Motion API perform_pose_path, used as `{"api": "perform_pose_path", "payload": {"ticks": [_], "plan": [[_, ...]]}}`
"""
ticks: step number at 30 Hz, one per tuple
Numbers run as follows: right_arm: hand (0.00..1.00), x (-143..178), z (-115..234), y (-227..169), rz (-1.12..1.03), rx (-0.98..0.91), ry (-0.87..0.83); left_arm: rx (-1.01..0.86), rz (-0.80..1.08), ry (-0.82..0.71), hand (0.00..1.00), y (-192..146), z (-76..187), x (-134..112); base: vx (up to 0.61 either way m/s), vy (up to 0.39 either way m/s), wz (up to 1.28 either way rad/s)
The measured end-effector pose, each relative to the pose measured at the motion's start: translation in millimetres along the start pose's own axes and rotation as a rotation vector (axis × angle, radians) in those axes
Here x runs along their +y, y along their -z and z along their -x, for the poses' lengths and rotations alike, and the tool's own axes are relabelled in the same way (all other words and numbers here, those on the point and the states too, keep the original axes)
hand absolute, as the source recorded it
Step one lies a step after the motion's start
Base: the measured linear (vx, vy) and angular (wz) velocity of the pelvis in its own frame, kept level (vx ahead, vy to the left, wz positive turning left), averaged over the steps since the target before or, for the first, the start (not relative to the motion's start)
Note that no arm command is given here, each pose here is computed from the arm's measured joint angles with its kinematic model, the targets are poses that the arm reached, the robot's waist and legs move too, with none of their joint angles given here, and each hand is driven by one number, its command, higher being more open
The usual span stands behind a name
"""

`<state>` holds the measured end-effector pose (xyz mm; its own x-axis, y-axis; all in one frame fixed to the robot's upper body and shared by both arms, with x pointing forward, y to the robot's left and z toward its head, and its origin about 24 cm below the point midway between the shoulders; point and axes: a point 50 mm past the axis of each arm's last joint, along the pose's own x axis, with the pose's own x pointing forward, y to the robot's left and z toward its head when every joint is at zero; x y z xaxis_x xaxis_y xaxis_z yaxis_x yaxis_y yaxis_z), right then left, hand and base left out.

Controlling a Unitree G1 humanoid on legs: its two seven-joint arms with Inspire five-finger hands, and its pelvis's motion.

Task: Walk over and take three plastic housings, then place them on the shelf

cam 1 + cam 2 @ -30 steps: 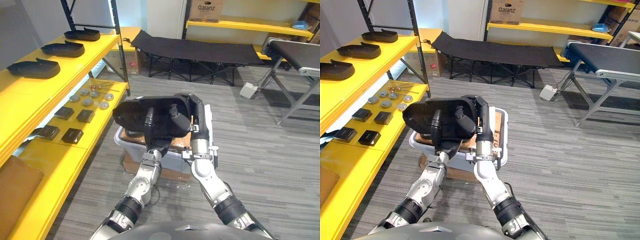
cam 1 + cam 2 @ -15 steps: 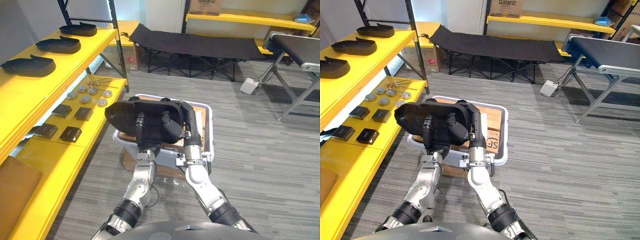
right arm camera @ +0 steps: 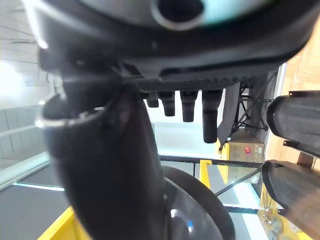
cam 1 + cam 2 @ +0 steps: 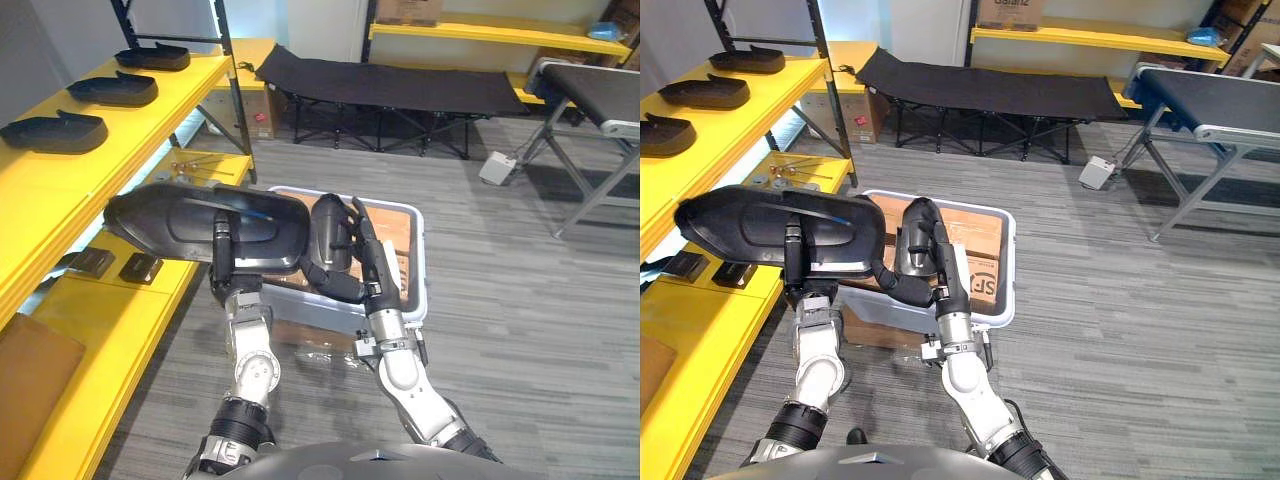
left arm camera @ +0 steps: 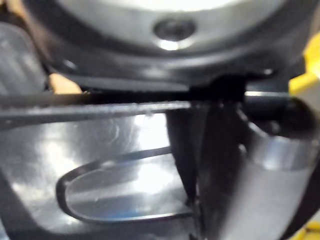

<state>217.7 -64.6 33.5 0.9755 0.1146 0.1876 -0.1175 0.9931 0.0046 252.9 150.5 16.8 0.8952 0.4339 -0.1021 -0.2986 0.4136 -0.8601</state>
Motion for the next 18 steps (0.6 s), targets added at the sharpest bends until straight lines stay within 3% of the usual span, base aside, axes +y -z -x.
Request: {"api": "perform_pose_path", "payload": {"ticks": [5,7,9,14,18], "plan": [[1.00,2,-4,-10,-0.096,-0.012,-0.034,-0.131,-0.327,-0.007,0.00,-11,2,-12,0.00,0.000,0.00],[1.00,0,-5,-13,-0.189,0.000,-0.054,-0.294,-0.620,-0.019,0.00,-24,7,-19,0.00,0.000,0.00],[1.00,-3,-6,-14,-0.238,0.000,-0.073,-0.395,-0.762,-0.014,0.00,-34,8,-22,0.00,0.000,0.00],[1.00,-9,-1,-8,-0.328,0.048,-0.163,-0.526,-0.925,0.005,0.00,-60,7,-17,0.00,0.000,0.00],[1.00,-33,7,6,-0.339,0.154,-0.245,-0.474,-1.012,0.083,0.00,-74,12,-2,0.00,0.000,0.00]]}}
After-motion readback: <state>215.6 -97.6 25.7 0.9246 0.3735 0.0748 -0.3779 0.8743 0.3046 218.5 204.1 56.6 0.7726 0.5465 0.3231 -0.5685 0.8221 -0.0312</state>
